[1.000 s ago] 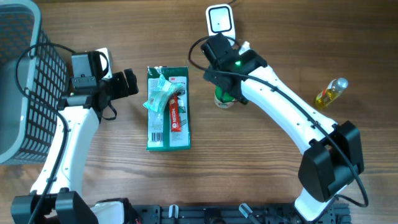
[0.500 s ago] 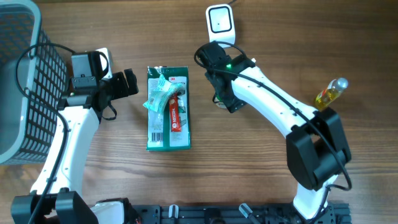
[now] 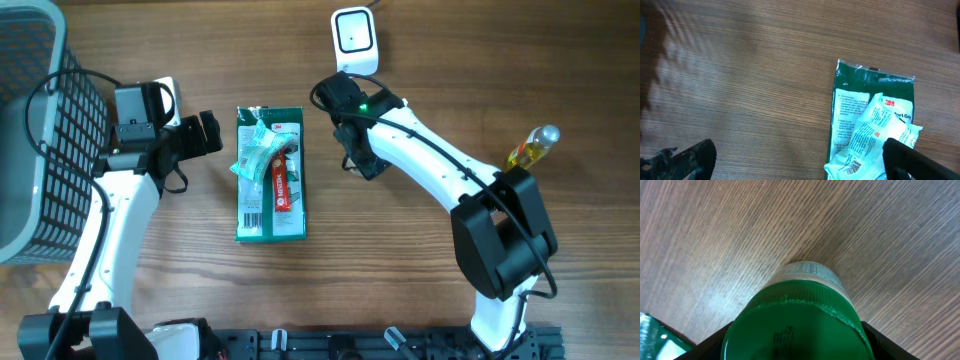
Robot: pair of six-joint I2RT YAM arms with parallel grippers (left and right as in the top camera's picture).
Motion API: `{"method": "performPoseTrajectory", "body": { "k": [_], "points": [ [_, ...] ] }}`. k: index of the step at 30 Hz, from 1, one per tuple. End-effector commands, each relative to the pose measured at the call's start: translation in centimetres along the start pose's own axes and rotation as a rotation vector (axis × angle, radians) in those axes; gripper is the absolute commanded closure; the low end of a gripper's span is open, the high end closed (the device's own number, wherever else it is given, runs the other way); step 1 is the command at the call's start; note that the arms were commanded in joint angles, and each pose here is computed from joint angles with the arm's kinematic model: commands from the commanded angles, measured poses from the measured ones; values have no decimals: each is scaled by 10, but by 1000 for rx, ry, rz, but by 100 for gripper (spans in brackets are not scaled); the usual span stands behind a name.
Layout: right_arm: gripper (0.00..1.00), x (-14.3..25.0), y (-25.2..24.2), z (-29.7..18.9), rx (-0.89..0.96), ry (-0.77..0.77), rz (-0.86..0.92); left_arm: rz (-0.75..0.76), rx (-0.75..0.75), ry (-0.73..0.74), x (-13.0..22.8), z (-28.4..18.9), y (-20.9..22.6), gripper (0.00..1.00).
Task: Scan the item barcode
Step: 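Move the right gripper above the green-capped jar, then lower the right gripper and grasp the green-capped jar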
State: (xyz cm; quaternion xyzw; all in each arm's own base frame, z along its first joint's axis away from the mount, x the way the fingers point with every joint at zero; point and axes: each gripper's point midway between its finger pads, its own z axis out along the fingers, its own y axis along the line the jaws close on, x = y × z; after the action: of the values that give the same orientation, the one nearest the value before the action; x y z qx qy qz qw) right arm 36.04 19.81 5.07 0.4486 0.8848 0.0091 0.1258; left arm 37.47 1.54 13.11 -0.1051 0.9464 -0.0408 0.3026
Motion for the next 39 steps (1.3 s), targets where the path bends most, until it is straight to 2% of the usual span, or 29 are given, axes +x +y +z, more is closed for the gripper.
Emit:
{"method": "performPoseTrajectory", "body": {
  "k": [1, 6, 10, 12, 14, 15, 16, 17, 21, 24, 29, 31, 33, 39],
  "points": [
    [36, 2, -7, 8, 36, 3, -189, 27, 12, -30, -9, -7, -4, 0],
    [40, 2, -4, 8, 25, 7, -566, 27, 12, -30, -9, -7, -4, 0],
    [40, 7, -4, 8, 6, 38, -1110, 27, 12, -30, -9, -7, -4, 0],
    [36, 18, -10, 7, -24, 110, -1346, 27, 12, -30, -9, -7, -4, 0],
    [27, 19, -17, 6, -9, 135, -1453, 27, 12, -30, -9, -7, -4, 0],
    [21, 16, -20, 7, 14, 126, -1461, 27, 12, -30, -9, -7, -4, 0],
    [3, 13, -20, 7, 28, 113, -1459, 27, 12, -30, -9, -7, -4, 0],
    [0, 10, -19, 7, 37, 97, -1443, 27, 12, -30, -9, -7, -4, 0],
    [0, 6, 1, -6, -7, 53, -1304, 27, 12, -30, -9, -7, -4, 0],
    [0, -1, 24, -29, -61, 27, -1025, 27, 12, -30, -9, -7, -4, 0],
    [0, -20, 14, -29, -23, 54, -736, 27, 12, -30, -9, -7, -4, 0],
    [0, -14, 17, -28, -63, 129, -610, 27, 12, -30, -9, -7, -4, 0],
    [0, 0, 17, -30, -98, 224, -592, 27, 12, -30, -9, -7, -4, 0],
    [0, -2, 9, -29, -64, 216, -616, 27, 12, -30, -9, -7, -4, 0]
  ]
}}
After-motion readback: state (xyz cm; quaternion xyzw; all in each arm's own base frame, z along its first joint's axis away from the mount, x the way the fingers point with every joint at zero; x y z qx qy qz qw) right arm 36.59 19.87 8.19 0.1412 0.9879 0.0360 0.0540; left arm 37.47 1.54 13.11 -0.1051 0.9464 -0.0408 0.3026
